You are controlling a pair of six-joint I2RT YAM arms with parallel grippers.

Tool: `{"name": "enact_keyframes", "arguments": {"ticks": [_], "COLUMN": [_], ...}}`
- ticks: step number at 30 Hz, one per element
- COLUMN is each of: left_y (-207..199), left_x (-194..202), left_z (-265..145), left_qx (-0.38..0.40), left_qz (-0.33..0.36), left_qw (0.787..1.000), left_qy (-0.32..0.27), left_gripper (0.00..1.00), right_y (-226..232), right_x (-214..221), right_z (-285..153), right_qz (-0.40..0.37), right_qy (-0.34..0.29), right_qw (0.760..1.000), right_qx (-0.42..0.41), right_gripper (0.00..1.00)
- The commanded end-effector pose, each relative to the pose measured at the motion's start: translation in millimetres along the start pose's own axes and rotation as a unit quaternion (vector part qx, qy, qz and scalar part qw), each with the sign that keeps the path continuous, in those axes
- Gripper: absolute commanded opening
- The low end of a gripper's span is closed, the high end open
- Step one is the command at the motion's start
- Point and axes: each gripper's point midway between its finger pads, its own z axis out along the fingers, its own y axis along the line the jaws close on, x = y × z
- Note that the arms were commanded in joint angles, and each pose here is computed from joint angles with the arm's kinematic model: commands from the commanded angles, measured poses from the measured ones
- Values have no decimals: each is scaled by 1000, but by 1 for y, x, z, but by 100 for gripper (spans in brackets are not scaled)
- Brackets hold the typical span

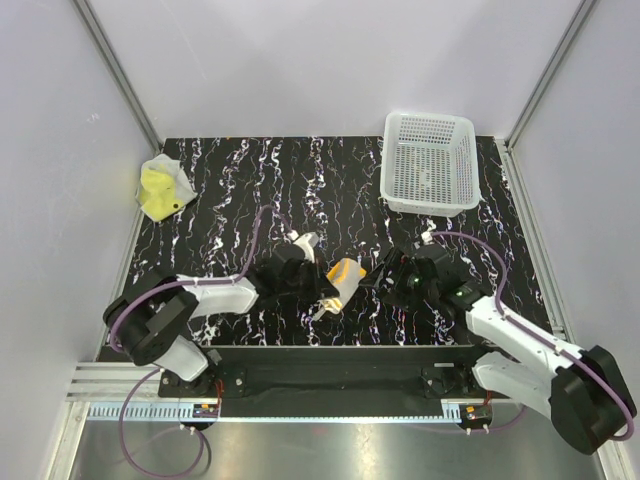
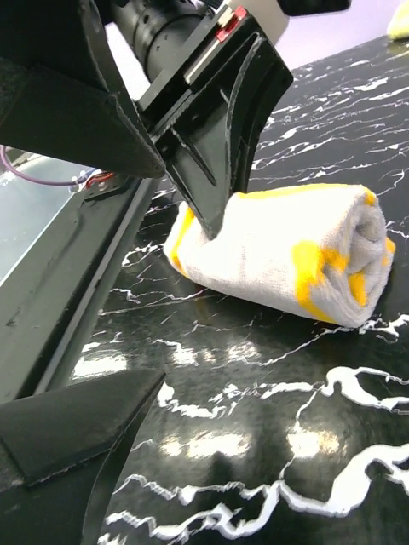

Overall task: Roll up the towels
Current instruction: Roll the towel, then place the rolled towel into the container

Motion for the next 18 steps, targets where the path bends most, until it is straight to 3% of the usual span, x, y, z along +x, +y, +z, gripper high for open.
{"name": "enact_keyframes", "arguments": {"ticks": [1,6,18], "left_y": [-8,-8,25], "left_x": [7,2,-23], "left_z": [-7,-9,-18], "left_qx": [78,134,158], "left_qz": [-56,-99,-191], "left_qw": [995,985,967], "left_qy": [30,35,66], "left_gripper": [2,2,4], "right_y": [38,37,35], "right_x": [-11,-10,-2], "right_z": [7,23,63], "right_qz": [-9,-11,-41], "right_qy": [-16,-10,-6], "right_qw": [996,995,994], "right_qx": [-91,-103,-97], "right_gripper": [99,99,98]}}
